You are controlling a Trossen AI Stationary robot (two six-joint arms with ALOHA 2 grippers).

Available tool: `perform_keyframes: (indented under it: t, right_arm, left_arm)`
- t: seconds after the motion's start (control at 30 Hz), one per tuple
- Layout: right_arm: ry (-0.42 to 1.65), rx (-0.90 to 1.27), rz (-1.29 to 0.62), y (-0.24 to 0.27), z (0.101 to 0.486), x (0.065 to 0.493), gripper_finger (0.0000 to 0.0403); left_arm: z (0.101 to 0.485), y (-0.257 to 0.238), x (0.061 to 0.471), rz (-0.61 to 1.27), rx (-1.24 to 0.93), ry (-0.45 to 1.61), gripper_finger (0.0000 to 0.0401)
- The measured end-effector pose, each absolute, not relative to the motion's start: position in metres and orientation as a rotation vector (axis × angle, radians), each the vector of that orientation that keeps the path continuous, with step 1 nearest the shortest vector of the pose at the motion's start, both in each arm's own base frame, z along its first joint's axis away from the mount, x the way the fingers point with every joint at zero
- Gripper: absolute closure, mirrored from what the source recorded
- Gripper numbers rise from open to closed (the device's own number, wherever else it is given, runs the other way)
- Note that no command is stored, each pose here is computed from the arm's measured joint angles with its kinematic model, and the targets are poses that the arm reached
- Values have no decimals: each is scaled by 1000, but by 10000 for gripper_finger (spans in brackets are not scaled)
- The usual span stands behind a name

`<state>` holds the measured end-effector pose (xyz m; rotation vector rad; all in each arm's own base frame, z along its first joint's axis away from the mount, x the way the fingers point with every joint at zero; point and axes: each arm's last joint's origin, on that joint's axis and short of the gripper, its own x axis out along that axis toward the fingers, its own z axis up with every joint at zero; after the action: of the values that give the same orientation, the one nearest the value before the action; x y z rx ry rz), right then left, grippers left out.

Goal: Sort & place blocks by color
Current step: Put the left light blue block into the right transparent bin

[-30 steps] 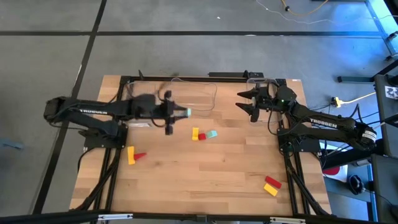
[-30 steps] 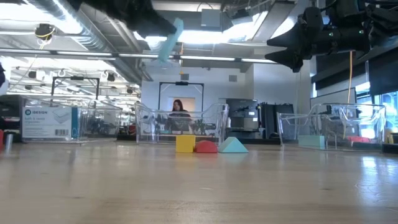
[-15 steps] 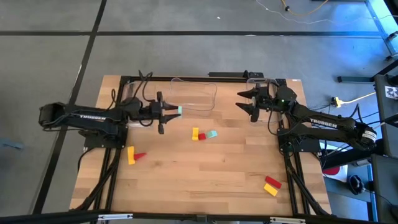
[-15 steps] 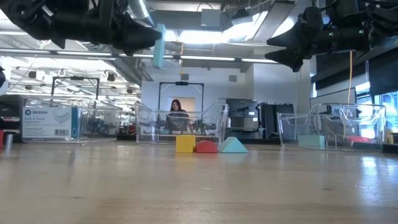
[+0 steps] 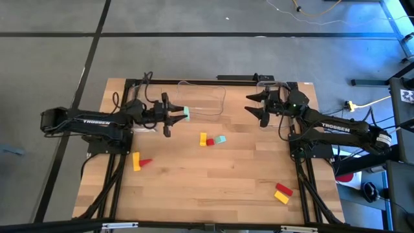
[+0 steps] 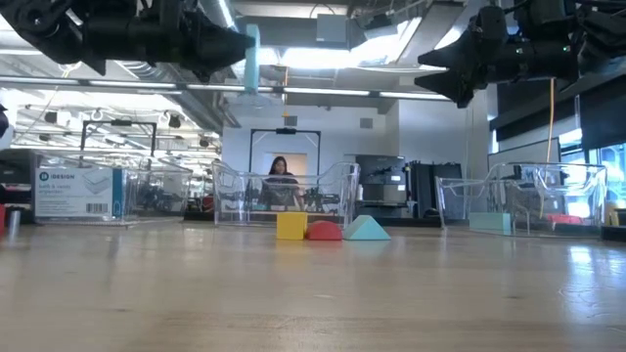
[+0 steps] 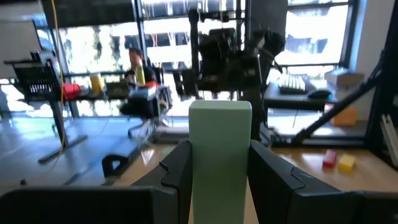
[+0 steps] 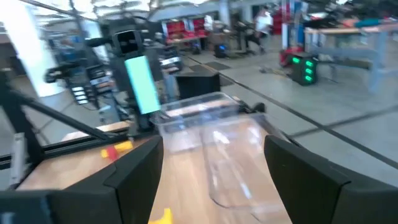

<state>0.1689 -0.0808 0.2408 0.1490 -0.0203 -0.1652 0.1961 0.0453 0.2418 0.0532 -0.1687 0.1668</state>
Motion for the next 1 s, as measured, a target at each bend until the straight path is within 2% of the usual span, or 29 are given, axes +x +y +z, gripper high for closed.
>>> perform_keyframes:
  t: [0.2,0.37,0.63,1.0]
  right_arm:
    - [-67,51,-55,-72,229,201,121]
    - [-112,9,-59,-72,220,224,121]
    - [-36,36,-20,-76,210,269,121]
    - [9,122,101,-76,205,321,121]
  left_arm:
    - [233,48,212,158,19,-223,291]
    - [229,54,230,162,-13,-210,291]
    - [233,49,257,109,-20,-200,291]
    - [230,46,262,132,-2,-191,291]
